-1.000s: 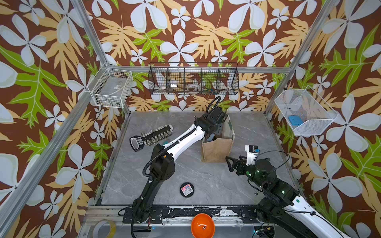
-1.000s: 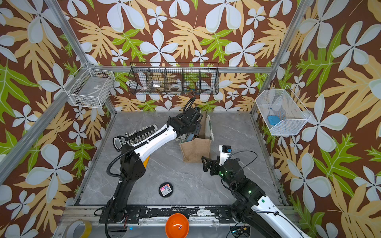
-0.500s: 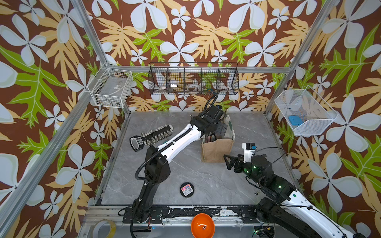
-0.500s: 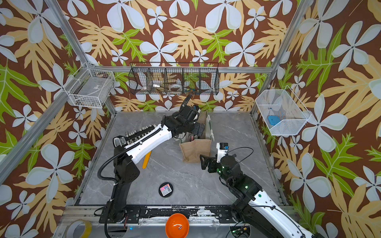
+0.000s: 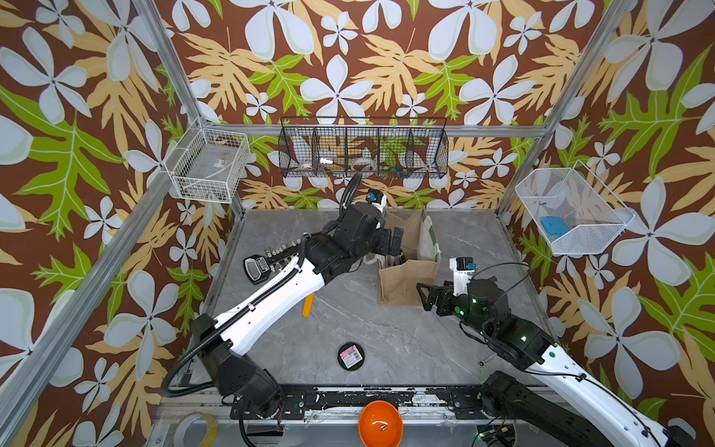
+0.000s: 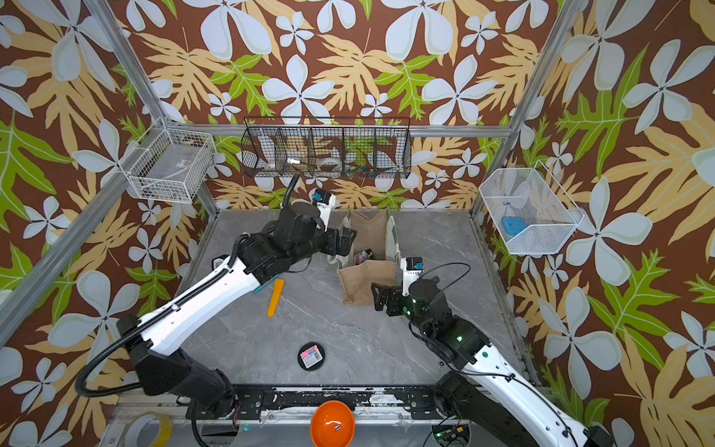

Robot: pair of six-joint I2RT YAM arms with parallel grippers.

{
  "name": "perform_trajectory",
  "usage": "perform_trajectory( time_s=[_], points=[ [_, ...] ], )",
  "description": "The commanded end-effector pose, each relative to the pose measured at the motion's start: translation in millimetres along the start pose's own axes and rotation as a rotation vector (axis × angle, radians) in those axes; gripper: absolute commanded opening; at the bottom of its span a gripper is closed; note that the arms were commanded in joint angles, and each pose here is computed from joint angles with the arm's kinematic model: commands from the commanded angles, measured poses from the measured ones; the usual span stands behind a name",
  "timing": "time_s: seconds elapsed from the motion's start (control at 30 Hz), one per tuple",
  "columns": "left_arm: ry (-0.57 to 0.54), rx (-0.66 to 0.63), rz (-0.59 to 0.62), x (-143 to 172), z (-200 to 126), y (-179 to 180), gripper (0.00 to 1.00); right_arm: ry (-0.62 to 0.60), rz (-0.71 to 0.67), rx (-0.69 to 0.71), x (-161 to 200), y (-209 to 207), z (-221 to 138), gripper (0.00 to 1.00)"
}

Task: Place the art knife into the pouch
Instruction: Place the utility knife in the pouch, then pick up the utility knife at the center of the board.

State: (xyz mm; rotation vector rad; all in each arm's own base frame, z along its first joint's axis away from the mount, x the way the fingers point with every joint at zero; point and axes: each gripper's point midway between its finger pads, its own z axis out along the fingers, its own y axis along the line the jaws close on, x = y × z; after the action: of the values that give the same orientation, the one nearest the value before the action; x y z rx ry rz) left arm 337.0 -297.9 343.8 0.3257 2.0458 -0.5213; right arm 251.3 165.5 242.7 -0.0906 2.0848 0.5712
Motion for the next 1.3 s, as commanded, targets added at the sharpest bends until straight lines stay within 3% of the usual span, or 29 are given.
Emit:
perform_trajectory(
  time_s=[0.0, 0.13, 0.47, 0.7, 1.07, 1.27],
  points=[
    [-0.112, 0.017, -0.081, -2.6, -21.2, 12.2, 1.00, 0.047, -0.087, -0.002, -4.1, 15.7, 2.4, 0.96],
    [-0.074, -0.085, -0.169, 41.6, -32.2, 71.8, 1.00, 0.057, -0.187, -0.045, -10.3, 52.1, 8.9, 0.96],
    [0.101, -0.216, -0.431, 177.9, -26.5, 181.3, 1.00, 0.108, -0.221, -0.149, -0.8, 103.7, 49.0, 0.95],
    [0.213, -0.337, -0.482, 236.3, -6.4, 212.0, 1.00, 0.199, -0.221, -0.159, 20.6, 112.3, 72.6, 0.94],
    [0.259, -0.460, -0.425, 250.6, 9.9, 238.2, 1.00, 0.230, -0.196, -0.146, 31.7, 107.3, 75.3, 0.94],
    [0.282, -0.455, -0.434, 256.3, 24.1, 241.9, 0.99, 0.172, -0.159, -0.113, 23.5, 96.9, 66.7, 0.92]
  ],
)
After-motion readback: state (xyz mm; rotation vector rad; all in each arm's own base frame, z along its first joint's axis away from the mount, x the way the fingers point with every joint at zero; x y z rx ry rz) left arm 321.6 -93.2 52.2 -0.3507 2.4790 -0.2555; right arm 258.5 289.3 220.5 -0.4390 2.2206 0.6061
